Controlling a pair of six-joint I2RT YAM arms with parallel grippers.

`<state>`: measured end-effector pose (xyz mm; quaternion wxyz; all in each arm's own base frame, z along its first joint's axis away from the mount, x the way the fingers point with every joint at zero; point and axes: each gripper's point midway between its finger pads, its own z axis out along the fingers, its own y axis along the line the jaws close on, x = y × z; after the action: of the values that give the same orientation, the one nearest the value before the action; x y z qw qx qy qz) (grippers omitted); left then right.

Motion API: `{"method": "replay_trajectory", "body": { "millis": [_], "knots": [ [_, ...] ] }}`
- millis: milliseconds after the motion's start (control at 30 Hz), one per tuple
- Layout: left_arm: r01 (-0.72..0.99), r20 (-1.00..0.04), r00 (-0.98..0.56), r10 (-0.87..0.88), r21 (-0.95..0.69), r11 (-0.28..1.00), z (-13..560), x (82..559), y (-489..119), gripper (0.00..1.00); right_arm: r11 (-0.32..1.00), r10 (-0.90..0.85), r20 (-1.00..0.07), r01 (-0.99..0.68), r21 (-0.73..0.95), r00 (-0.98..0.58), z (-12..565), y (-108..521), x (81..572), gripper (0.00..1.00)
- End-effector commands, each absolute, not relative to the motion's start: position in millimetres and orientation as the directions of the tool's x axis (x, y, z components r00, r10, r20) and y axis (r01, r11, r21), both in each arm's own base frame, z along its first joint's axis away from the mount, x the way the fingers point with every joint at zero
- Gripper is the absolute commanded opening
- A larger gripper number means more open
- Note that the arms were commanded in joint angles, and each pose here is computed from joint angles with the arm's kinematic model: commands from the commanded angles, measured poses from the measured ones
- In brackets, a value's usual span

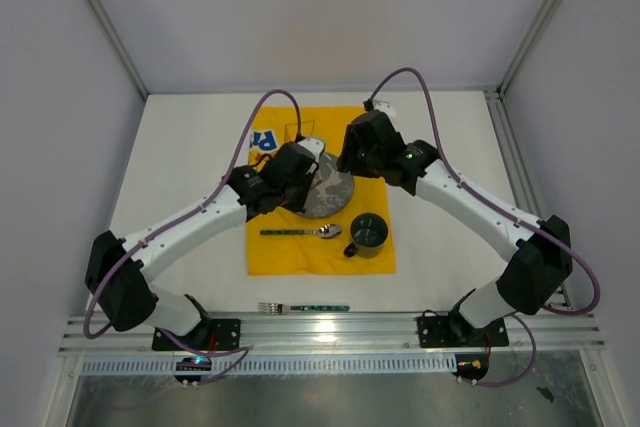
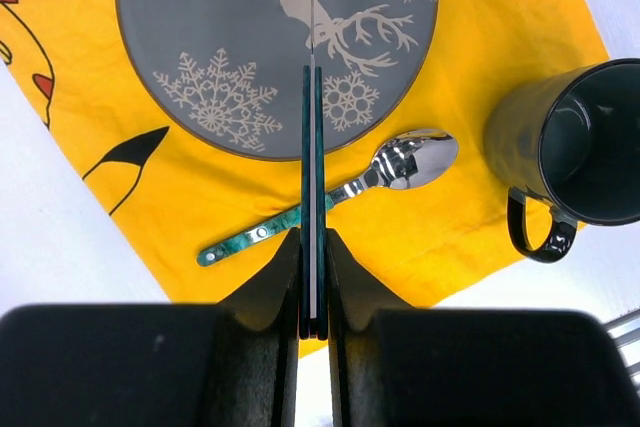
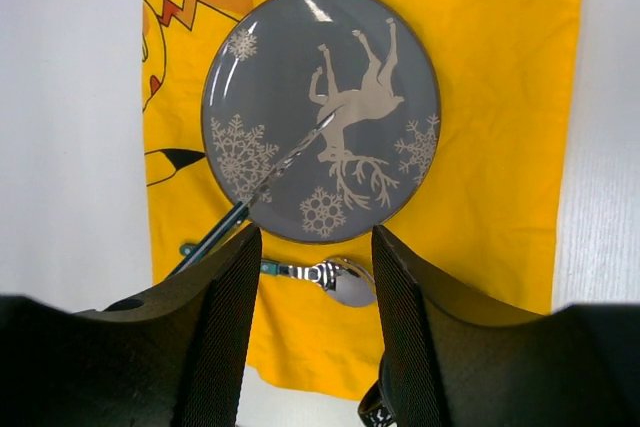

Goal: Set the dinner table for one person

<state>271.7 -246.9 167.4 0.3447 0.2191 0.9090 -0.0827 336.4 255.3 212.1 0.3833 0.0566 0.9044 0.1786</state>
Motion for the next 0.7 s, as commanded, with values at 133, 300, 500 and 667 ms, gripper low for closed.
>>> {"method": "replay_trajectory", "body": {
  "millis": [133,300,500,667],
  "knots": [
    [0.435,-0.765,-0.589,0.261,-0.028,0.9,240,269,-236,0.0,0.943,0.001,-0.754,-0.251,0.219,-0.656,225,255,336,0.52],
    [0.427,-0.766,-0.583,0.271,-0.005,0.904,254,265,-226,0.0,0.861,-0.207,-0.799,-0.493,0.126,-0.565,222,267,326,0.52],
    [0.447,-0.768,-0.582,0.269,-0.026,0.894,264,263,-231,0.0,0.796,-0.346,-0.84,-0.605,-0.027,-0.417,223,263,321,0.52],
    [0.457,-0.755,-0.598,0.269,-0.046,0.888,259,263,-238,0.0,0.766,-0.371,-0.901,-0.623,-0.161,-0.223,225,259,325,0.52]
  ]
}}
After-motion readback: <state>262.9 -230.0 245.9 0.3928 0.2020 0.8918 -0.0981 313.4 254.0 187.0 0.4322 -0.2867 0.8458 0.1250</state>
